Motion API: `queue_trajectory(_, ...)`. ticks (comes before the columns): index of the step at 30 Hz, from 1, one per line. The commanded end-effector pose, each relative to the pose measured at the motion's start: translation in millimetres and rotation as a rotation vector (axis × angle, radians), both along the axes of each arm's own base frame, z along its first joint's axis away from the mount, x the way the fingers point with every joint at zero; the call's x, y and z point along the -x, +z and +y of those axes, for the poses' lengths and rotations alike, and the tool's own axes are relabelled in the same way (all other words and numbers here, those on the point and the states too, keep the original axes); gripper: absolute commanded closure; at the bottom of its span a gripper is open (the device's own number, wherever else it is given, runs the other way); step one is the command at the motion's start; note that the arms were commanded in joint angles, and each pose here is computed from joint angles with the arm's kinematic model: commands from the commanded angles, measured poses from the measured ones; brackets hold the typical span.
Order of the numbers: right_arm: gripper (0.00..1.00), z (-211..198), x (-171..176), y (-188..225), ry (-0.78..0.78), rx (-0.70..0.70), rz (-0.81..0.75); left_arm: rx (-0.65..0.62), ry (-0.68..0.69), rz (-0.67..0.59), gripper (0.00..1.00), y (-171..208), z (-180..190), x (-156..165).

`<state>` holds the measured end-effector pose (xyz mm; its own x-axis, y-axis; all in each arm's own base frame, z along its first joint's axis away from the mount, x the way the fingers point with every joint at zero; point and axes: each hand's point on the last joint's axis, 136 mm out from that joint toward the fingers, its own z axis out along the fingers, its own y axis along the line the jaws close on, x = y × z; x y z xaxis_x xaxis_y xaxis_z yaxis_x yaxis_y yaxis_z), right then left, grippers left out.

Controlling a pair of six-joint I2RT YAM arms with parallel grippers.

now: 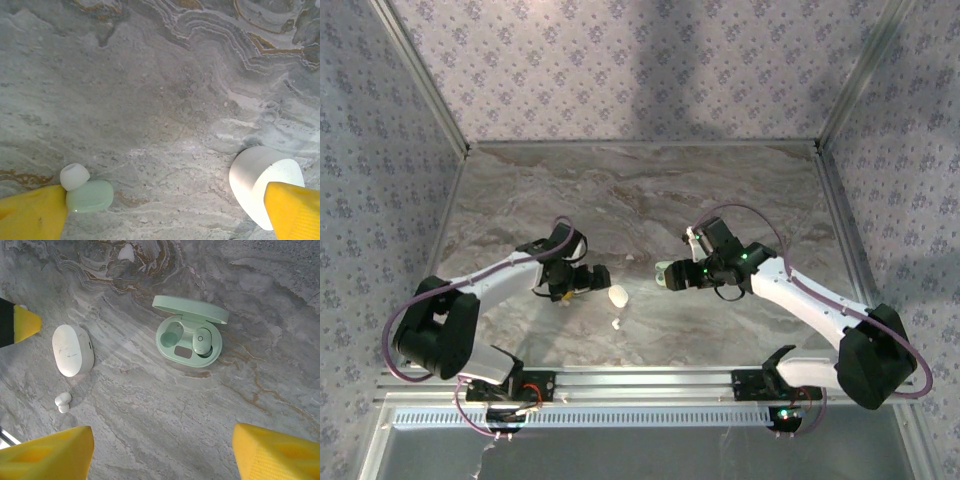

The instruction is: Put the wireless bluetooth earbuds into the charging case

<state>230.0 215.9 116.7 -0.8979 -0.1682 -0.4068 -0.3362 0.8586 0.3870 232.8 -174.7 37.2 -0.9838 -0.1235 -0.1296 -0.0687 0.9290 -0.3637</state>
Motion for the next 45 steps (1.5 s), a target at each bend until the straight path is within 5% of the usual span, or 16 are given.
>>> queue_trajectory(1,0.25,-4,5,1,0.013,0.000,0.004,0.022,-0.002,0.010,0.00,4,-8,0)
queue_trajectory(29,0.26,-5,2,14,-0.019,-0.034,-0.017,0.047,-0.043,-0.059,0.00,36,-21,7)
queue_trajectory(34,0.33,5,-2,32,-0.049,-0.123,-0.033,0.065,-0.047,-0.207,0.00,73,-13,-5)
queue_trajectory(45,0.56,64,-17,50,-0.056,-0.287,0.043,0.206,0.076,-0.767,0.00,162,10,-30)
